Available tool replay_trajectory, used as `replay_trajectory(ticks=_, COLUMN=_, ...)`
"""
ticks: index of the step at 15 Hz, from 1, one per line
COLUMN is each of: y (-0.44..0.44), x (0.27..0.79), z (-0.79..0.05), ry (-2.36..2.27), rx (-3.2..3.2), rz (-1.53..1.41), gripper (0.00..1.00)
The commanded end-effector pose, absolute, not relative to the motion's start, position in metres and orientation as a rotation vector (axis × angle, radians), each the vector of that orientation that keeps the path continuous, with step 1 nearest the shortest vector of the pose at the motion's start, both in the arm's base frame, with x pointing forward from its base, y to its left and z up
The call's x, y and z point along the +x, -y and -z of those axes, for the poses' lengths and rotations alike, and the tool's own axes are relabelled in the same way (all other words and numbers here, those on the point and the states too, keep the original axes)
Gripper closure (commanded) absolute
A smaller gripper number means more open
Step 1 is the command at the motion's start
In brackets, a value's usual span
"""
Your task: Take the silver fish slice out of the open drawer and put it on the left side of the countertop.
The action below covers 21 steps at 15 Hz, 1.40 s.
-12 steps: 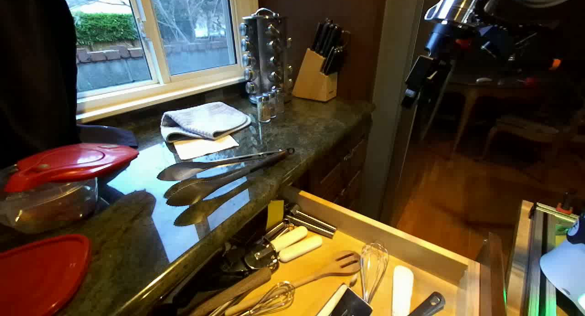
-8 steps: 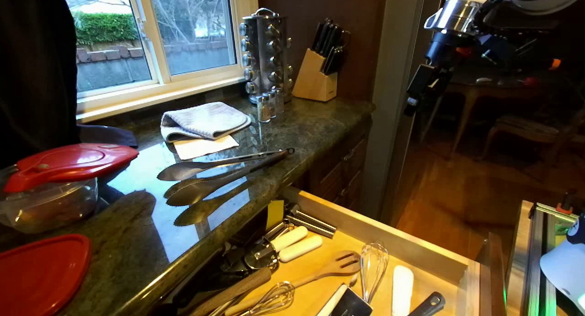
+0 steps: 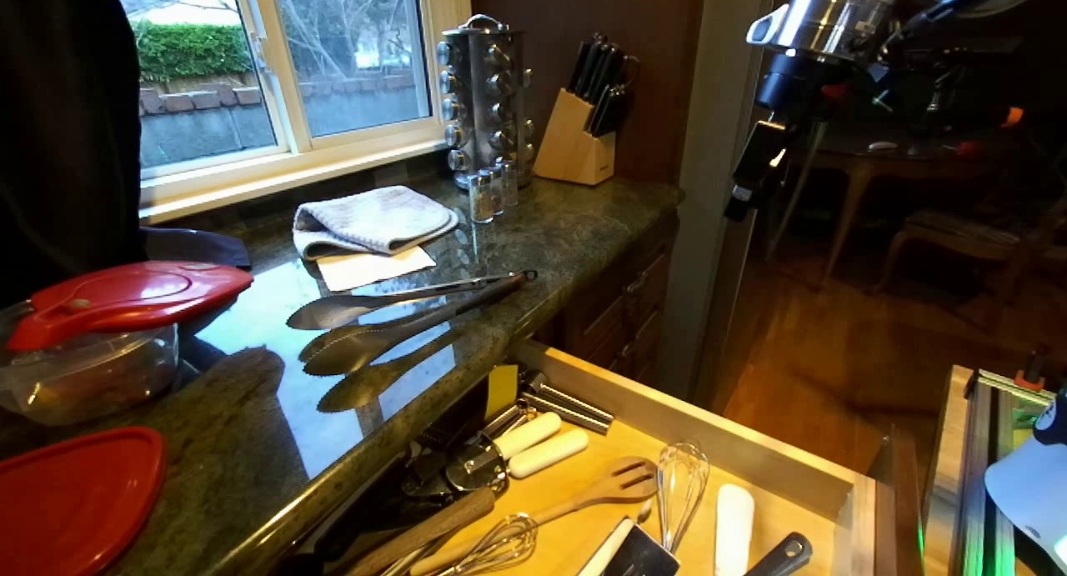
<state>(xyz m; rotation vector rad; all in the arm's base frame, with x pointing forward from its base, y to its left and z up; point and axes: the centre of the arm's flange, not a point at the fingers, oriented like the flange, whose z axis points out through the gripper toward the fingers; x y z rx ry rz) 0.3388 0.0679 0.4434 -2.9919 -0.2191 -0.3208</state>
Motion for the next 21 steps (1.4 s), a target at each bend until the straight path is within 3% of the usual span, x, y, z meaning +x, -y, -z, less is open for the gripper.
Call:
replay_trajectory(ticks=1, y=-0.142, x=0.340, z=-0.440, ry=0.529, rx=-2.991, rz=0.274, gripper=0.00)
replay_trajectory(ticks=14, y=-0.273, x=0.315, z=-0.388, ry=1.563, rx=-2.594, rz=0.228, gripper=0.00)
replay_trajectory(ticks=21, y=-0.272, x=0.312, z=-0.392, ry=1.556, rx=-2.623, rz=0.234, gripper=0.00)
